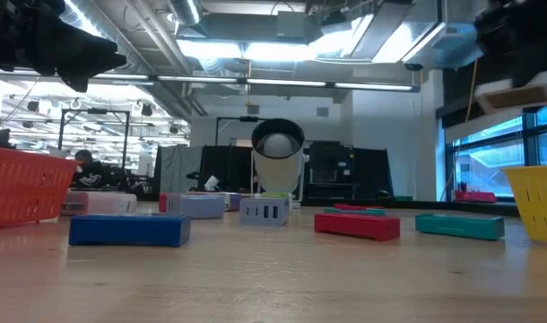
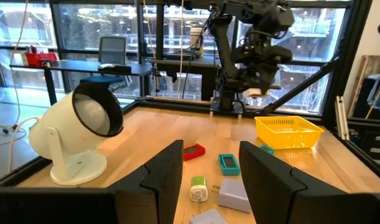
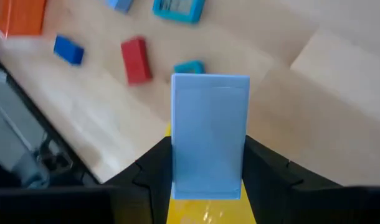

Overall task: Pick & Place Office items
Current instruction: Put the white digital clock into the yellow basket

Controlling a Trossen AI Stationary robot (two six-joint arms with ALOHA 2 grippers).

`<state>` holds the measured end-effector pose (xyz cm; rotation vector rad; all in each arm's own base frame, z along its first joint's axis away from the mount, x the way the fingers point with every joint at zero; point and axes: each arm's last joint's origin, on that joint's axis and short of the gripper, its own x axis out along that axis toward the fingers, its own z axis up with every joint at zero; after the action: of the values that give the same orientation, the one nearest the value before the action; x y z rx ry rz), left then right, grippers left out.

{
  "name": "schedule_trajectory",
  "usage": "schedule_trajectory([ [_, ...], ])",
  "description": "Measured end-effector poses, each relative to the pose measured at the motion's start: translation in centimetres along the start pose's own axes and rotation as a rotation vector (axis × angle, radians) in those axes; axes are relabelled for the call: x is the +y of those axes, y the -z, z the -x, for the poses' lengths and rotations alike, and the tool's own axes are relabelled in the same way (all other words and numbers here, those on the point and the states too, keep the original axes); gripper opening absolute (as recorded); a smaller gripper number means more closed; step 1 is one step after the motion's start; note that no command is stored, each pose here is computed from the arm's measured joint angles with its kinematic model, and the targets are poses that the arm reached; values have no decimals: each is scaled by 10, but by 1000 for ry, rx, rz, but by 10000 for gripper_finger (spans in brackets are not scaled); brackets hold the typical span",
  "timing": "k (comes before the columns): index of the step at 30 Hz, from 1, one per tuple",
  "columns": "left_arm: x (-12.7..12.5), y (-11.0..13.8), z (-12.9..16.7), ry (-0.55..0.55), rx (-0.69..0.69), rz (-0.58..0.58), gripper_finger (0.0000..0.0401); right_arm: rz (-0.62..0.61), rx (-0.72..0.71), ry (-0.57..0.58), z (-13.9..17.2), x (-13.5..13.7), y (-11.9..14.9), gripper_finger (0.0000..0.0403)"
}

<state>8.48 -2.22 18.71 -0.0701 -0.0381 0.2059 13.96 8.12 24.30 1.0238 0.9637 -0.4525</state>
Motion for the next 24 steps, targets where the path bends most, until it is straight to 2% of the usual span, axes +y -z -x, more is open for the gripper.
schedule_trajectory([
  [5,-1,-1,0,20,-7,7,153,-7,33,36,-7,3,22,158],
  [12,-1,-1,0,20,-11,10,153,-30,78,98,-36,13,53,158],
  [20,-1,-2,0,18,-13,3,153,-43,118,93,-59,22,73,158],
  [24,-1,-2,0,18,-20,-2,153,-66,123,131,-68,20,78,158],
])
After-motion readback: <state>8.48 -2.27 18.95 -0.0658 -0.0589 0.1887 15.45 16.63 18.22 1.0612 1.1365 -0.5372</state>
